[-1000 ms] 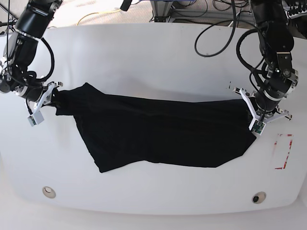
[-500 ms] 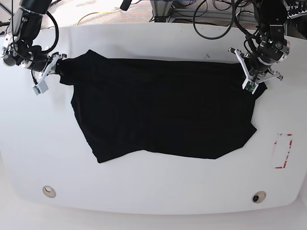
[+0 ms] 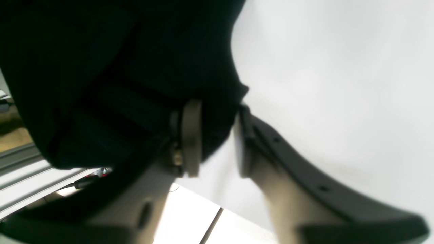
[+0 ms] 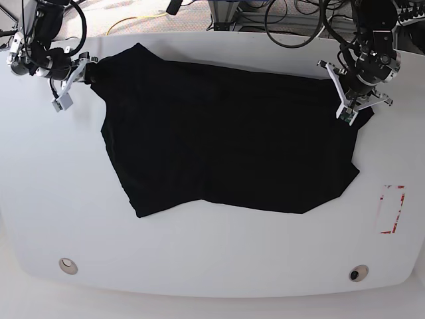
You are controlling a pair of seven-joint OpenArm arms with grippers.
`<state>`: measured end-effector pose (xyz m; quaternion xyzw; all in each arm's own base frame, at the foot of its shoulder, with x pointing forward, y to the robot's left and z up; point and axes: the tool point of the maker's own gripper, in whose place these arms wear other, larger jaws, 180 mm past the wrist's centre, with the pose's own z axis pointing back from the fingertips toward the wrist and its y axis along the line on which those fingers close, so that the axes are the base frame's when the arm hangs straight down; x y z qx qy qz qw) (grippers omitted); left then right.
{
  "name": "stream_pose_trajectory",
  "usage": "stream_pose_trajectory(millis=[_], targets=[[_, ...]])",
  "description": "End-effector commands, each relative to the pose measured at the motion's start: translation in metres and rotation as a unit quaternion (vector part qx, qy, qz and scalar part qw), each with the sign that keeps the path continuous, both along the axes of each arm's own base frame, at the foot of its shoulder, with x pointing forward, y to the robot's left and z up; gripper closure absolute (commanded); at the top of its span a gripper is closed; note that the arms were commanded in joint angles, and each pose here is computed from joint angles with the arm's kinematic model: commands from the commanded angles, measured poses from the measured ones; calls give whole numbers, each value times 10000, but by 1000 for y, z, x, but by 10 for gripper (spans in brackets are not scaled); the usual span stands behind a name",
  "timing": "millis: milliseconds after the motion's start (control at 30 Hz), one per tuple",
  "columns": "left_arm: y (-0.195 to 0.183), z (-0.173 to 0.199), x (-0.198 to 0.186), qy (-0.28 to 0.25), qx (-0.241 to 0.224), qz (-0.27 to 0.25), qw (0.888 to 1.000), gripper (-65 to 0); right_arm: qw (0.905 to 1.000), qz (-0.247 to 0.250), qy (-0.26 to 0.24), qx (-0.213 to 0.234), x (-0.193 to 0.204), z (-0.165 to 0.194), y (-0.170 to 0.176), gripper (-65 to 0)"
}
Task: Fold the T-shirt properly
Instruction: 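Drag the held shirt edge away from the arms and lay it flat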
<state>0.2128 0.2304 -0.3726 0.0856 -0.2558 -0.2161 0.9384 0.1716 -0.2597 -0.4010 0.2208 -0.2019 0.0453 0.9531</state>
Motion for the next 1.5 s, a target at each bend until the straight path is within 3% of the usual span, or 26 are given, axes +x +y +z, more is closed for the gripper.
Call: stream_pose_trajectory(millis=[0, 100, 167, 300, 400, 467, 600, 933, 1233, 1467], targets=[[9, 8, 4, -125, 164, 59, 9998, 0, 9991, -183, -307, -216, 7, 19, -21, -342], [9, 7, 2, -91, 169, 53, 9998, 0, 9971, -579, -437, -238, -2, 24, -31, -458], [8, 6, 1, -74, 165, 48, 9998, 0, 9947, -761, -600, -348, -3, 34, -38, -493], [8, 5, 0, -57, 163, 41, 9998, 0, 9946, -596, -756, -375, -9, 51, -26, -496], [8, 5, -1, -49, 163, 41, 9998, 0, 9938, -454, -1015, 76, -12, 62, 1, -496], [8, 3, -2, -13, 163, 51, 9999, -33, 9926, -363, -1082, 426, -15, 64, 22, -496], [9, 1, -3, 16, 160, 59, 9999, -110, 9926, -111, -931, 766, -16, 53, 53, -495], [9, -2, -8, 91, 165, 60, 9998, -113, 9920, 440, -620, 1012, -19, 30, 109, -495], [10, -2, -8, 87, 171, 74, 9998, -110, 9885, 829, -487, 1167, -22, 24, 136, -495], [9, -2, -8, 91, 165, 60, 9998, -110, 9858, 602, -71, 1565, -30, 0, 148, -495]])
